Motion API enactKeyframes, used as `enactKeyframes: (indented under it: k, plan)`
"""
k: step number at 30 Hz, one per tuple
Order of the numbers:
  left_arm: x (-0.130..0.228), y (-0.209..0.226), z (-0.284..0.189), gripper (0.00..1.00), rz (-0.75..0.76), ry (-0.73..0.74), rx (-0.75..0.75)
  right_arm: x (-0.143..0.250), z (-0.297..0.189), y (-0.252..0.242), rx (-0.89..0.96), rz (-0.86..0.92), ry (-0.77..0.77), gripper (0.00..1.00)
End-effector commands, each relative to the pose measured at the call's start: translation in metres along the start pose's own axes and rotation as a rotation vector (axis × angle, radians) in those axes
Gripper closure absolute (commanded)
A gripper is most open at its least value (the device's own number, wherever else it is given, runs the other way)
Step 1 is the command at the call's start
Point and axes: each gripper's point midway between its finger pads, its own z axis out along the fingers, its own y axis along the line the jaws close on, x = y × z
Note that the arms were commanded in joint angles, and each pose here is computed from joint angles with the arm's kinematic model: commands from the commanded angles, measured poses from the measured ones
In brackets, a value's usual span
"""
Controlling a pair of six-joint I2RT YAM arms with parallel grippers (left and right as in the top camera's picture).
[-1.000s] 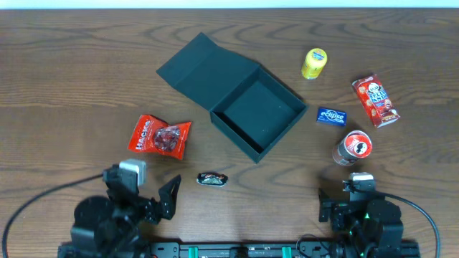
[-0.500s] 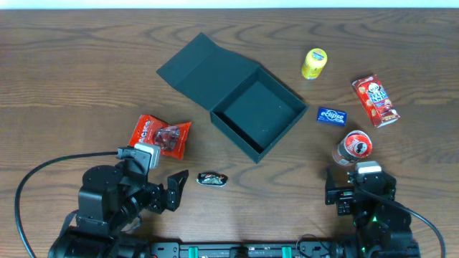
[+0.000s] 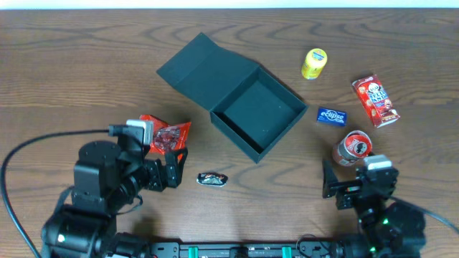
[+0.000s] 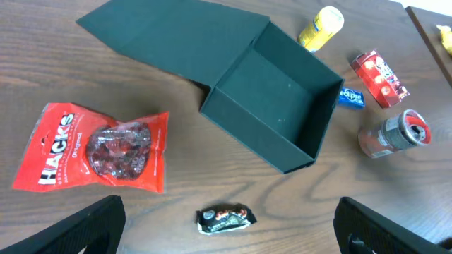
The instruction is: Pack container
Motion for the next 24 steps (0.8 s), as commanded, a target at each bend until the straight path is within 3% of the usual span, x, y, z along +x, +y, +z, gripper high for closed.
enactKeyframes:
  k: [1,8,16,20,24]
  plan:
    - [-0.014,-0.004,-0.005,0.05,-0.025,0.021,-0.01,-0.032,-0.004,0.003,-0.021,0.052,0.02,0.01]
    - [-0.012,-0.008,0.005,0.05,-0.154,0.155,-0.014,-0.083,0.02,0.009,-0.081,0.093,0.294,0.01]
    - [-0.008,-0.057,0.009,0.05,-0.235,0.265,0.274,-0.077,0.076,0.015,-0.152,0.152,0.544,0.01]
    - [-0.008,-0.043,0.018,0.04,-0.236,0.264,0.195,-0.055,0.103,0.013,-0.15,0.174,0.637,0.01]
    - [0.009,-0.027,0.038,0.05,-0.288,0.353,0.06,-0.034,0.126,0.005,-0.101,0.211,0.72,0.01]
